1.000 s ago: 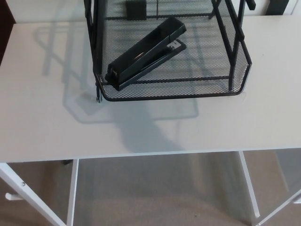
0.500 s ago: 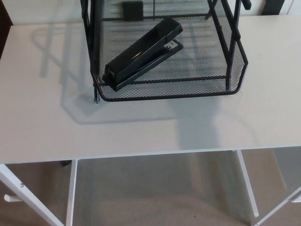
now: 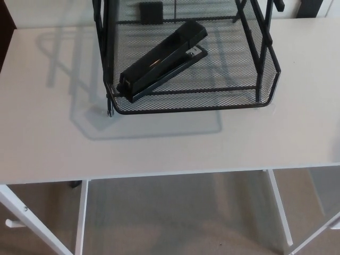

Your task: The robot walks towards a desk on which a file tray is kept in the middle and a stapler is kept to its right. The robot lifts the stapler using its right hand and places it on the file tray.

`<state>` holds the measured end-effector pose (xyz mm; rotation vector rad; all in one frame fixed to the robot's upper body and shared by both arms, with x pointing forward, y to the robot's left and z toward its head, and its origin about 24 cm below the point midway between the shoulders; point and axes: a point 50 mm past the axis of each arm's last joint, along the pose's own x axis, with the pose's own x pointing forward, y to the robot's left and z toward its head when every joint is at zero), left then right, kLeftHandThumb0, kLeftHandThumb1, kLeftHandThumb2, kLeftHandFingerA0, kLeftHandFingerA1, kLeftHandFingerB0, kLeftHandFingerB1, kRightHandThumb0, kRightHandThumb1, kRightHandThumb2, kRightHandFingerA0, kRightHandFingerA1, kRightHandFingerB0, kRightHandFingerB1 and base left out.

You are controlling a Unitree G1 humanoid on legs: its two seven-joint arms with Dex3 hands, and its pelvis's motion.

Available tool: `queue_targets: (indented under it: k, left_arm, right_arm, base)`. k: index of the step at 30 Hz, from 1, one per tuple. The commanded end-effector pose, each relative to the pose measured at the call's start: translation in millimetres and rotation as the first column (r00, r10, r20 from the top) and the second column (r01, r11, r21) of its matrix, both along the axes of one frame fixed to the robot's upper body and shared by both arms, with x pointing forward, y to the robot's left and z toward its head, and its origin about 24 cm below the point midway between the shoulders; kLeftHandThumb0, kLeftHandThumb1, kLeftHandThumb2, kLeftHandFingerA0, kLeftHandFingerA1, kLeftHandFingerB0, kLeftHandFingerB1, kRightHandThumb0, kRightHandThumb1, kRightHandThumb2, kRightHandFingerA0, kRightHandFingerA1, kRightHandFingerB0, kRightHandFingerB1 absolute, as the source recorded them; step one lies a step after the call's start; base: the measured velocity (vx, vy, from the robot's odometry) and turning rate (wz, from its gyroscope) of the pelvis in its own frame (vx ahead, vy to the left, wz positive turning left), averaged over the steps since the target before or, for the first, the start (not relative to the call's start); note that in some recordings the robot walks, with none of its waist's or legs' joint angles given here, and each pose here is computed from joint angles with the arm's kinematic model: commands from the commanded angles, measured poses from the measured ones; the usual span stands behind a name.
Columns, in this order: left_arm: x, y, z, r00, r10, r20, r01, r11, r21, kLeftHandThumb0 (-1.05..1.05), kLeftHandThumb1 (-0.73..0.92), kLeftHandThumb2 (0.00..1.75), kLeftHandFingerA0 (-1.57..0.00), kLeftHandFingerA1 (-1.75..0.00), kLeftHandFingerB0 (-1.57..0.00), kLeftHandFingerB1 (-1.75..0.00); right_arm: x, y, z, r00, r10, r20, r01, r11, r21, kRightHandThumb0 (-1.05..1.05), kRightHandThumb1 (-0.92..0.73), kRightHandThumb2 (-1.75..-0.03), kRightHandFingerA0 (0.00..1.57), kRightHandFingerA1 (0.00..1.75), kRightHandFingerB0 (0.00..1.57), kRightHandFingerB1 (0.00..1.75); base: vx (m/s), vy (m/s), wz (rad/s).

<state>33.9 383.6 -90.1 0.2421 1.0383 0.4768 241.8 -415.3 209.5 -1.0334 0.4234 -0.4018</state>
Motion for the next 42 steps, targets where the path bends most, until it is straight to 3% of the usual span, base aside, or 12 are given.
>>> queue_targets:
  k: [1, 2, 3, 11, 14, 22, 25, 29, 31, 33, 35, 42]
  left_arm:
    - [-1, 16, 11, 0.999, 0.045, 0.023, -0.046, 0.998, 0.044, -0.56, 0.75, 0.62, -0.68, -0.55, -0.5, -0.44]
    - [-1, 16, 12, 0.998, 0.05, 0.025, -0.051, 0.998, 0.044, -0.54, 0.6, 1.01, -0.64, -0.69, -0.37, -0.55]
    - [-1, 17, 12, 0.999, 0.046, 0.022, -0.047, 0.998, 0.047, -0.58, 0.75, 0.62, -0.7, -0.56, -0.5, -0.44]
    - [2, 24, 16, 0.996, 0.084, 0.03, -0.086, 0.994, 0.062, -0.54, 0.76, 0.62, -0.67, -0.55, -0.47, -0.45]
    - [-2, 27, 19, 0.994, 0.098, 0.048, -0.1, 0.993, 0.057, -0.54, 0.76, 0.61, -0.67, -0.56, -0.45, -0.44]
    - [0, 29, 21, 0.998, 0.056, 0.015, -0.057, 0.995, 0.081, -0.55, 0.75, 0.61, -0.67, -0.53, -0.46, -0.43]
    - [-4, 29, 21, 0.999, 0.029, -0.018, -0.027, 0.995, 0.091, -0.56, 0.75, 0.61, -0.63, -0.52, -0.45, -0.42]
    - [-1, 31, 23, 0.999, 0.034, -0.008, -0.033, 0.994, 0.102, -0.54, 0.75, 0.61, -0.67, -0.53, -0.46, -0.42]
    - [2, 31, 24, 0.999, 0.041, 0.006, -0.041, 0.994, 0.103, -0.52, 0.58, 1.01, -0.67, -0.7, -0.35, -0.55]
    - [3, 31, 23, 0.999, 0.043, 0.003, -0.043, 0.993, 0.108, -0.54, 0.59, 1.01, -0.69, -0.7, -0.37, -0.55]
    - [4, 30, 23, 0.999, 0.042, 0.013, -0.043, 0.995, 0.09, -0.56, 0.74, 0.62, -0.65, -0.53, -0.45, -0.42]
    - [4, 30, 22, 0.998, 0.051, 0.023, -0.052, 0.995, 0.082, -0.55, 0.74, 0.62, -0.64, -0.53, -0.44, -0.42]
  right_arm:
    - [-164, -96, -130, 0.538, -0.824, 0.178, 0.506, 0.485, 0.714, -0.37, -0.74, -0.62, 0.17, 0.57, 0.1, 0.3]
    - [-166, -95, -136, 0.5, -0.853, 0.15, 0.501, 0.426, 0.753, -0.26, -0.73, -1.16, 0.04, 0.56, 0.0, 0.51]
    - [-169, -93, -142, 0.493, -0.86, 0.131, 0.517, 0.411, 0.751, -0.37, -0.76, -0.62, 0.0, 0.41, 0.1, 0.28]
    - [-184, -73, -185, 0.494, -0.868, -0.043, 0.523, 0.257, 0.813, -0.54, -0.76, -0.69, 0.0, 0.46, 0.06, 0.17]
    - [-191, -62, -204, 0.706, -0.675, -0.214, 0.644, 0.486, 0.591, -0.84, -0.78, -1.0, 0.0, 0.08, 0.0, 0.0]
    - [-180, -44, -232, 0.719, -0.677, -0.156, 0.564, 0.437, 0.701, -0.52, -0.45, -0.74, 0.0, 0.09, 0.02, 0.36]
    - [-182, -43, -229, 0.8, -0.547, -0.246, 0.591, 0.647, 0.483, -0.67, -0.43, -0.82, 0.0, 0.38, 0.0, 0.23]
    - [-181, -41, -234, 0.806, -0.514, -0.292, 0.588, 0.644, 0.489, -0.76, -0.41, -0.74, 0.0, 0.06, 0.0, 0.08]
    - [-184, -40, -235, 0.816, -0.444, -0.371, 0.55, 0.794, 0.259, -0.94, -0.63, -0.91, 0.0, 0.11, 0.0, 0.0]
    - [-181, -41, -235, 0.779, -0.574, -0.252, 0.582, 0.513, 0.631, -0.52, -0.5, -0.76, 0.0, 0.16, 0.0, 0.29]
    - [-176, -40, -234, 0.8, -0.554, -0.232, 0.567, 0.57, 0.595, -0.52, -0.54, -0.69, 0.0, 0.06, 0.01, 0.26]
    - [-177, -40, -233, 0.834, -0.495, -0.244, 0.533, 0.612, 0.583, -0.63, -0.58, -0.74, 0.0, 0.0, 0.09, 0.14]
  base:
    - [0.0, 0.0, 0.0]
    - [0.0, 0.0, 0.0]
    - [0.0, 0.0, 0.0]
    - [0.0, 0.0, 0.0]
    - [0.0, 0.0, 0.0]
    - [0.0, 0.0, 0.0]
    - [0.0, 0.0, 0.0]
    - [0.0, 0.0, 0.0]
    - [0.0, 0.0, 0.0]
    - [0.0, 0.0, 0.0]
    - [0.0, 0.0, 0.0]
    - [0.0, 0.0, 0.0]
